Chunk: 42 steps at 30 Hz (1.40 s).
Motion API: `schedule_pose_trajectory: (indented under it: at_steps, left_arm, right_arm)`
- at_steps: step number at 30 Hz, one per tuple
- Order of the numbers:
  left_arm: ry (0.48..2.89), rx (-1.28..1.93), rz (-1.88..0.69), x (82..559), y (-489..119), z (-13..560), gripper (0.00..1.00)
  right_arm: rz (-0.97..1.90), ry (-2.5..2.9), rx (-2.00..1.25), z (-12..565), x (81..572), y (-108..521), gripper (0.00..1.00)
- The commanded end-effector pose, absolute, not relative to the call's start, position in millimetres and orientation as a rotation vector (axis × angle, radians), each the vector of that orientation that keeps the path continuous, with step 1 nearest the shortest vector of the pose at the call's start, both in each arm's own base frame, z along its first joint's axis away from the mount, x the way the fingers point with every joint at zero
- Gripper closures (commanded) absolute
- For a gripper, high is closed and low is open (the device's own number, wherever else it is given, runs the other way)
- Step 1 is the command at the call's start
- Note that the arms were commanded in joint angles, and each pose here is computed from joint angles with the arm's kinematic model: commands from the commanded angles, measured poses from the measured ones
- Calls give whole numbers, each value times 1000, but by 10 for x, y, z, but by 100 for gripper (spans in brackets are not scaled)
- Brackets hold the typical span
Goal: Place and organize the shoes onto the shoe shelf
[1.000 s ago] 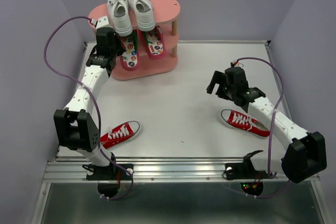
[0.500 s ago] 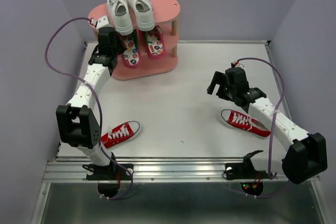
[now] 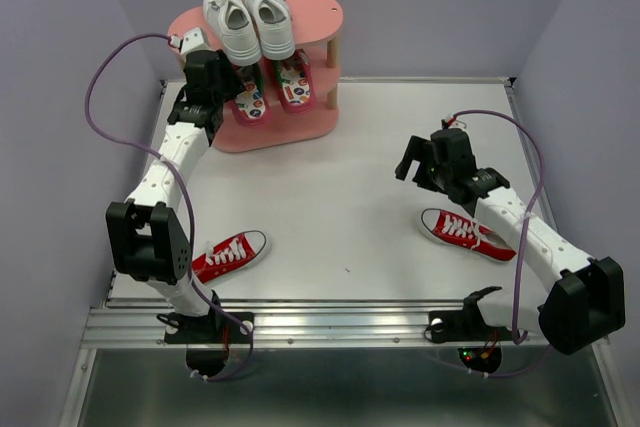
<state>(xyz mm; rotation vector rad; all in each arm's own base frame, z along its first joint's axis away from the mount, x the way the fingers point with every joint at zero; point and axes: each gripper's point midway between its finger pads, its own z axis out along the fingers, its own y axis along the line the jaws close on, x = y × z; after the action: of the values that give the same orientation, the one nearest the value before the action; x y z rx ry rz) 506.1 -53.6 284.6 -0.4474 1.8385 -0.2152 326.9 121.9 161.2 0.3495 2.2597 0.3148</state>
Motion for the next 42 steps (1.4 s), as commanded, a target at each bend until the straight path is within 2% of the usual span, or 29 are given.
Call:
schedule_pose_trajectory:
  at_steps: [1, 9, 14, 20, 23, 24, 27, 28, 31, 34, 42]
  left_arm:
    - [1693, -408, -303, 4932, -586, 3421, 44]
    - [1725, -345, -316, 4548, -624, 3369, 44]
    - [1769, -313, -320, 4313, -680, 3292, 44]
    - [1839, -280, -309, 3931, -786, 3055, 45]
    - [1870, -263, -320, 3761, -879, 2908, 49]
    - [1891, -250, -348, 3698, -938, 2831, 54]
    - [1940, -217, -400, 3586, -1109, 2641, 60]
    - [1947, -221, -408, 3574, -1137, 2602, 60]
    - [1981, -215, -415, 3589, -1202, 2443, 65]
    - [2000, -210, -410, 3659, -1251, 2358, 66]
    - [2020, -200, -389, 3851, -1314, 2244, 67]
  right_arm:
    - [334, 2203, 354, 1840, 3336, 1221, 4]
    - [362, 2213, 334, 1827, 3363, 1285, 4]
    - [407, 2205, 232, 1933, 3457, 1627, 7]
    - [498, 2169, 53, 2163, 3650, 2346, 19]
    - [530, 2203, -47, 2066, 3730, 2765, 25]
    - [534, 2198, -72, 2077, 3840, 2904, 26]
    - [551, 2167, -90, 2197, 4028, 3119, 25]
    - [535, 2189, -92, 2065, 4107, 3174, 25]
    - [555, 2158, -92, 2182, 4293, 3325, 25]
    - [524, 2186, -94, 2021, 4446, 3419, 25]
    - [518, 2168, -67, 2028, 4754, 3617, 24]
